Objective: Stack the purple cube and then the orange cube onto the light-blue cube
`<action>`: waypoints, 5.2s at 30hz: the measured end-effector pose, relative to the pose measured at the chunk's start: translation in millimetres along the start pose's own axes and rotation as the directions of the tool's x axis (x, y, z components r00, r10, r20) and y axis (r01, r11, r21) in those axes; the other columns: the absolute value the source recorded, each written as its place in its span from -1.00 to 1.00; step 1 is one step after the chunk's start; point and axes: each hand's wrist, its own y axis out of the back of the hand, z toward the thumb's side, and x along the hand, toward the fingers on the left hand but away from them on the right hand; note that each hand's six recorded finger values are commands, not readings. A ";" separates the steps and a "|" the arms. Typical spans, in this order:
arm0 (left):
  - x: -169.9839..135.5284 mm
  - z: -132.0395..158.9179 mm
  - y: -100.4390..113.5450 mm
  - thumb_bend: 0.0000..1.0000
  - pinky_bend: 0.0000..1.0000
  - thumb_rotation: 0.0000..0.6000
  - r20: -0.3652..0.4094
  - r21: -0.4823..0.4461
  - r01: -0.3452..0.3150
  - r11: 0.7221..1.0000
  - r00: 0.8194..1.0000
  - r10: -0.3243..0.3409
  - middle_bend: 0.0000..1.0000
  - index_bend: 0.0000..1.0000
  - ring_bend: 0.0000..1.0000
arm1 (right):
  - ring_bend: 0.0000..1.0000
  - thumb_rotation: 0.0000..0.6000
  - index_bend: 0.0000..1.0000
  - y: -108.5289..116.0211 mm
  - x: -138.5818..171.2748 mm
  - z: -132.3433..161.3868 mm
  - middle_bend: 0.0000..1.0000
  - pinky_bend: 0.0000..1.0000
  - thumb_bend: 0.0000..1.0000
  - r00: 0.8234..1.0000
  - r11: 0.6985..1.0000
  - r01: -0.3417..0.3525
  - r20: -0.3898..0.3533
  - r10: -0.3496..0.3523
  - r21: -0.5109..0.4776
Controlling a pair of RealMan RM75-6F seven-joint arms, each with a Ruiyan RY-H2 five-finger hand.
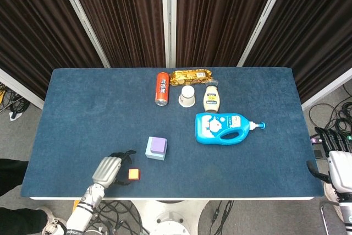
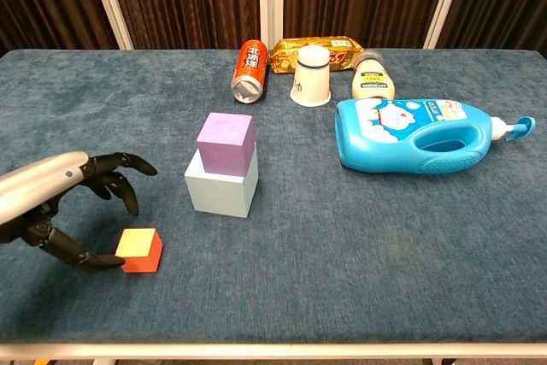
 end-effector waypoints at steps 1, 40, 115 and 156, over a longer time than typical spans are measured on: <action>0.5 -0.3 -1.3 -0.62 -0.43 1.00 -0.001 0.004 0.000 1.000 1.000 0.000 0.03 -0.49 -0.38 | -1.00 1.00 -0.92 0.0 -0.2 -0.2 -0.83 -1.00 -0.54 1.000 1.000 0.000 0.001 0.000 0.000; 4.1 -5.4 -8.2 -0.50 -0.23 1.00 -0.044 -0.001 -0.055 0.999 0.998 0.055 0.30 -0.31 -0.13 | -1.00 1.00 -0.92 0.6 -1.3 -3.4 -0.83 -1.00 -0.54 1.000 1.000 -0.003 0.015 0.004 -0.004; 87.0 89.4 111.5 -0.50 -0.23 1.00 0.371 0.103 -0.058 0.993 0.928 0.016 0.26 -0.31 -0.14 | -1.00 1.00 -0.92 1.0 -0.7 2.6 -0.81 -1.00 -0.54 0.999 1.000 0.029 -0.028 -0.029 -0.001; 100.1 97.6 96.5 -0.50 -0.23 1.00 0.362 0.119 -0.028 0.993 0.932 -0.017 0.26 -0.31 -0.14 | -1.00 1.00 -0.92 2.3 -1.4 1.0 -0.81 -1.00 -0.53 0.999 1.000 0.027 -0.021 -0.027 -0.006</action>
